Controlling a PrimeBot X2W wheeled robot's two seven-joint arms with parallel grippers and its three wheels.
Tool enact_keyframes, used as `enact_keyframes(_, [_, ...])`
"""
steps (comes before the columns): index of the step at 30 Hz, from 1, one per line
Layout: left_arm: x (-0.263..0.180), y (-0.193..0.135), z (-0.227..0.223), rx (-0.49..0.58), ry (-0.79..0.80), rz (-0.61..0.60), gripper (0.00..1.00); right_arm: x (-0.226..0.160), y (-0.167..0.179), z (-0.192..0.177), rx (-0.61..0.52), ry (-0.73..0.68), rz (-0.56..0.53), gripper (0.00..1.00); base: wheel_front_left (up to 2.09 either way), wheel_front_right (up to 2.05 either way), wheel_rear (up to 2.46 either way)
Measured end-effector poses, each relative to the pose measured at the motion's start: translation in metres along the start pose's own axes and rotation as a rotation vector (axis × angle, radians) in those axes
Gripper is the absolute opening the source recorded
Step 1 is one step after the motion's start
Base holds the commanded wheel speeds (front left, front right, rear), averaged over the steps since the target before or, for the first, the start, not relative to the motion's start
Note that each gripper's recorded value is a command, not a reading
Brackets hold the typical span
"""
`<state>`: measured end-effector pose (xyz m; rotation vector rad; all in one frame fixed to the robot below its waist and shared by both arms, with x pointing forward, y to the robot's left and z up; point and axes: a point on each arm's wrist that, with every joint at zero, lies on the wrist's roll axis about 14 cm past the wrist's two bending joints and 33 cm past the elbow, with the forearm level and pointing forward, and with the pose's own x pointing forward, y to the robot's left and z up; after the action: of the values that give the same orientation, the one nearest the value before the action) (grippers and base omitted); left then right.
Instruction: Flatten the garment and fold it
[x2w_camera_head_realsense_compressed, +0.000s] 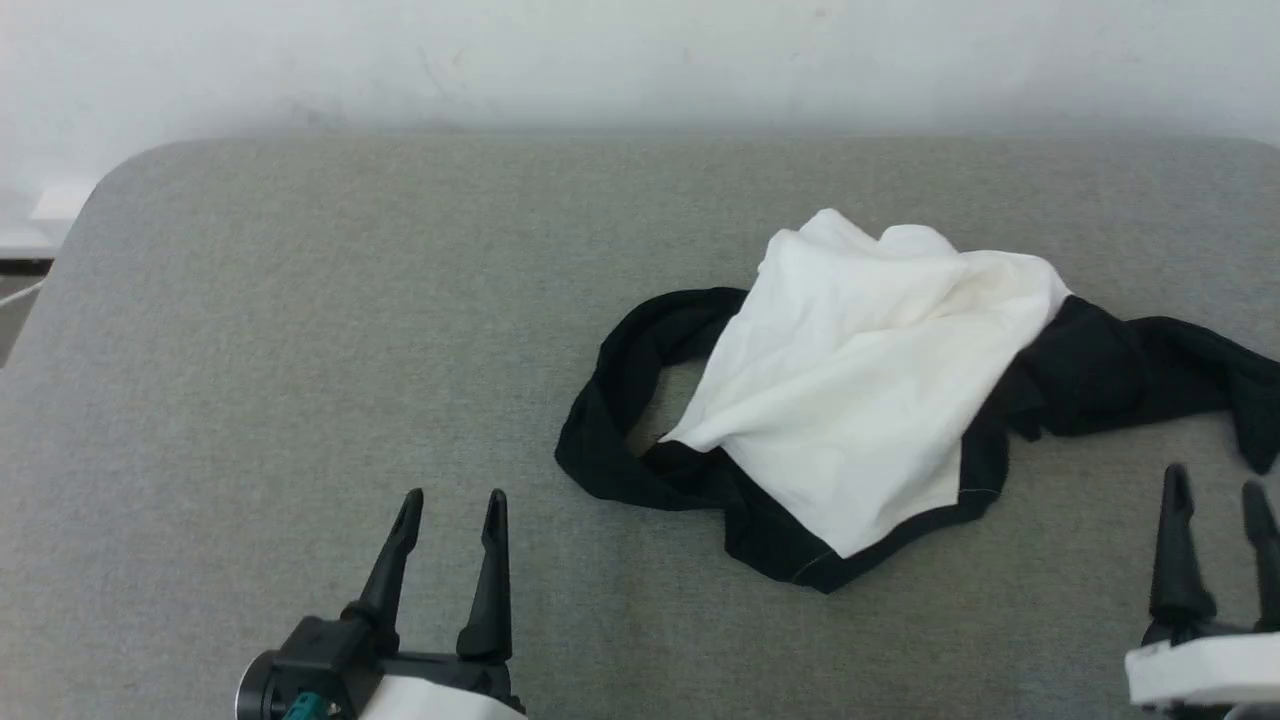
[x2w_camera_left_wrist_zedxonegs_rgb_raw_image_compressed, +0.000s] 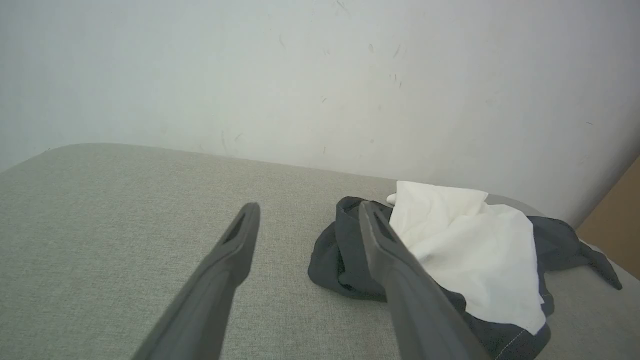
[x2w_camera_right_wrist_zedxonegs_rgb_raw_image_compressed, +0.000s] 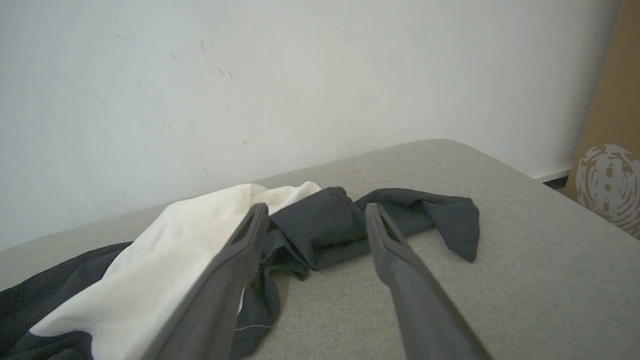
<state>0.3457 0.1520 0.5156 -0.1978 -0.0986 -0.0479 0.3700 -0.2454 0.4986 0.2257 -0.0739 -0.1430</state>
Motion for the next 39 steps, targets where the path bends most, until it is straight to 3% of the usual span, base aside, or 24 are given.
enact_keyframes(3, [-0.002, -0.004, -0.001, 0.0, 0.005, -0.01, 1.0, -0.015, -0.006, -0.011, 0.033, 0.025, -0.021, 1.0, 0.0, 0.0, 0.0])
enact_keyframes(10, [0.004, -0.02, -0.006, 0.058, 0.015, -0.075, 1.0, -0.019, -0.006, 0.013, 0.074, -0.053, -0.025, 1.0, 0.0, 0.0, 0.0])
enact_keyframes(17, [0.044, -0.044, 0.001, 0.13, 0.067, -0.194, 1.0, -0.021, -0.009, 0.014, 0.07, -0.054, -0.032, 1.0, 0.0, 0.0, 0.0])
enact_keyframes(22, [0.068, -0.061, -0.016, 0.217, 0.271, -0.284, 1.0, -0.018, -0.005, 0.005, 0.072, -0.028, -0.022, 1.0, 0.0, 0.0, 0.0])
enact_keyframes(28, [0.066, -0.073, -0.059, 0.318, 0.566, -0.36, 1.0, -0.014, -0.002, -0.013, 0.08, 0.025, -0.018, 1.0, 0.0, 0.0, 0.0])
enact_keyframes(33, [0.069, -0.061, -0.082, 0.412, 0.682, -0.363, 1.0, -0.008, 0.003, -0.028, 0.081, 0.067, -0.009, 1.0, 0.0, 0.0, 0.0])
enact_keyframes(39, [0.065, -0.052, -0.114, 0.4, 0.786, -0.356, 1.0, 0.001, 0.006, -0.04, 0.081, 0.096, -0.006, 1.0, 0.0, 0.0, 0.0])
